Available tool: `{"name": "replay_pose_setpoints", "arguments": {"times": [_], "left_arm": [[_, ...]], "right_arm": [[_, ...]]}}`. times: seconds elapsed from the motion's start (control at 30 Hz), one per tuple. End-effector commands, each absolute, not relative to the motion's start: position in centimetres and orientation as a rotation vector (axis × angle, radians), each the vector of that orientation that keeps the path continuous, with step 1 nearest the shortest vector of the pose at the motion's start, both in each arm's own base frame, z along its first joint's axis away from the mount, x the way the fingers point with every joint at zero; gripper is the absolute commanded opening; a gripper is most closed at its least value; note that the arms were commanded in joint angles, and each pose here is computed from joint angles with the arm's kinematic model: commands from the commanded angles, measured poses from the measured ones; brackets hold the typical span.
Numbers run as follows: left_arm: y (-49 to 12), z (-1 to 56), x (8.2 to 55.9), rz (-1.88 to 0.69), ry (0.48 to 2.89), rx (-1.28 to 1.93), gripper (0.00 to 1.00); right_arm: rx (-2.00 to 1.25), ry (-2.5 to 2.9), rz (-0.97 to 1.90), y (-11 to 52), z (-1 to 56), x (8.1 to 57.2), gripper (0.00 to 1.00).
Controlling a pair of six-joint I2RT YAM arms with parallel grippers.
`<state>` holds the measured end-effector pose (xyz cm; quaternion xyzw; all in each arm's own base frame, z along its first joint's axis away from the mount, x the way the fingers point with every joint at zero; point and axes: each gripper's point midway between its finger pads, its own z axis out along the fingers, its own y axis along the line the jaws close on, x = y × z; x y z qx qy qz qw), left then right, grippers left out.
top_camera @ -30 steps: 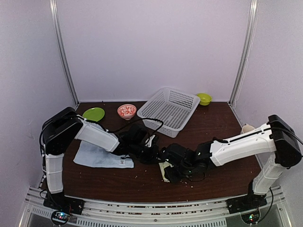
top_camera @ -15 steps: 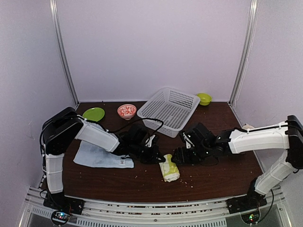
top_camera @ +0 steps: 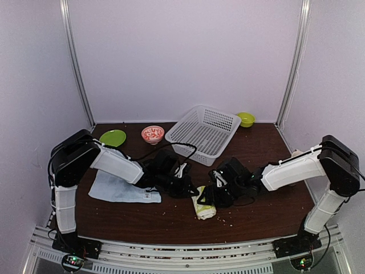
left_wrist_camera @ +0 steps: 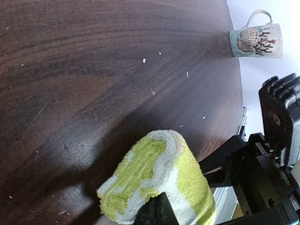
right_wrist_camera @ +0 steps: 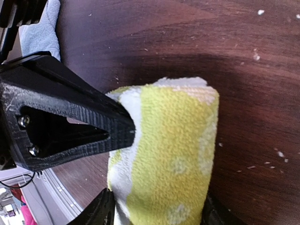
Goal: Roll the towels
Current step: Pick up the towel from the center of the board, then place the towel in the bin.
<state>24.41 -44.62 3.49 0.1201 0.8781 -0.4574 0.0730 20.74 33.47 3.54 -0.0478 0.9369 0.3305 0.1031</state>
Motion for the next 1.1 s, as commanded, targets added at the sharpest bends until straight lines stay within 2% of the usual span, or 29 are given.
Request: {"name": "replay_pose_setpoints", "arguments": {"times": [0.0, 0.1, 0.43, 0.6, 0.8, 1.07], "left_arm": [[-42.6, -0.1, 23.4, -1.227, 2.756, 0.320, 0.00], [-42.5, -0.3, 23.2, -1.224, 2.763, 0.322, 0.00], [-42.2, 1.8, 23.2, -1.221, 2.734, 0.339, 0.00], [-41.6, 5.4, 23.8, -1.210, 2.678, 0.352, 0.00], [-39.5, 11.9, 26.0, -1.163, 2.565, 0.352, 0.01], [-34.5, 16.3, 29.4, -0.949, 2.492, 0.263, 0.02]], "right_arm": [[-0.094, 2.894, 0.919, 33.0, 0.3, 18.6, 0.58], [-0.093, 2.918, 0.925, 33.4, -0.6, 17.8, 0.48], [-0.051, 2.852, 0.931, 33.1, 0.6, 18.2, 0.00], [-0.057, 2.785, 0.945, 32.2, 3.2, 18.2, 0.00], [-0.097, 2.658, 0.879, 29.3, 9.9, 19.0, 0.00], [-0.038, 2.369, 0.848, 26.0, 22.6, 27.1, 0.00]]}}
